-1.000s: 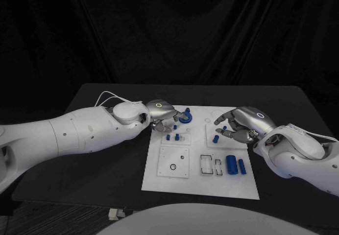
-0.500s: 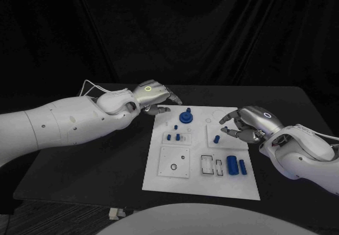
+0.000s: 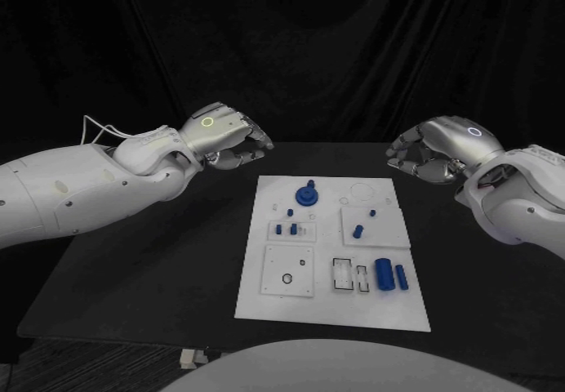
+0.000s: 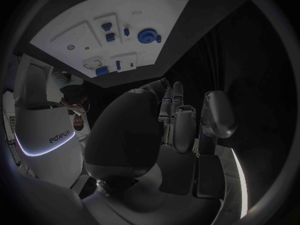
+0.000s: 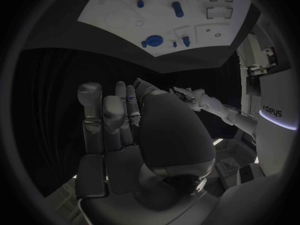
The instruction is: Assemble the parts on the task board
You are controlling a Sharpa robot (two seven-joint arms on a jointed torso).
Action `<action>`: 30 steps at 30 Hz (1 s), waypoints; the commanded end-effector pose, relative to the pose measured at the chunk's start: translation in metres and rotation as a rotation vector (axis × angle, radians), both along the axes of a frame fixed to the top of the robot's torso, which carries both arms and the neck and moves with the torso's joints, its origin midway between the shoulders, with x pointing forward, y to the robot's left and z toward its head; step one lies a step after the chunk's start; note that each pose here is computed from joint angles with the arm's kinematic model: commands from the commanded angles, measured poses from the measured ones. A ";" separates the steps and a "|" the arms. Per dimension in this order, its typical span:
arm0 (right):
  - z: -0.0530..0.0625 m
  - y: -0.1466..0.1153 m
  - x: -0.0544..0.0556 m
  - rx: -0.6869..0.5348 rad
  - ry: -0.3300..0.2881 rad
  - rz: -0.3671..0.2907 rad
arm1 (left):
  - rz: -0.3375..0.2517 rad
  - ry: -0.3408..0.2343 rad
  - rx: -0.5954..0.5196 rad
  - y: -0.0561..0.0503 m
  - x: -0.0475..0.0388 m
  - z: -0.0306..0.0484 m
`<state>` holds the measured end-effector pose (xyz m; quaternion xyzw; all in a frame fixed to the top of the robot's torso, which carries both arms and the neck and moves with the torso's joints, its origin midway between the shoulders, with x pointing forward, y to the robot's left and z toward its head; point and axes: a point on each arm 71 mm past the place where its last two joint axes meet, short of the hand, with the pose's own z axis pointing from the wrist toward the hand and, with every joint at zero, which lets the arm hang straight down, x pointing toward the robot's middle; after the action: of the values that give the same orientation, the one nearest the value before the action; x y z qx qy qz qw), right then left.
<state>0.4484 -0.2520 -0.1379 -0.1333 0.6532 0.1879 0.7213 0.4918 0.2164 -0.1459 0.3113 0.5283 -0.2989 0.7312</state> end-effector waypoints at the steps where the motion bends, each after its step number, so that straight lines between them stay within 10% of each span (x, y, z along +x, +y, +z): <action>1: -0.008 0.001 0.008 -0.221 0.006 -0.003 | 0.011 0.066 -0.116 0.005 -0.0035 -0.0012; 16: -0.047 0.006 0.019 -0.344 0.079 0.053 | 0.038 0.546 -0.570 0.034 -0.0256 -0.0319; 30: -0.067 0.011 0.010 -0.307 0.145 0.067 | 0.036 0.663 -0.667 0.042 -0.0311 -0.0413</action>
<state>0.4604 -0.2418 -0.2019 -0.2506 0.7136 0.1133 0.6443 0.4620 0.2606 -0.1869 -0.0443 0.6172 -0.4968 0.6085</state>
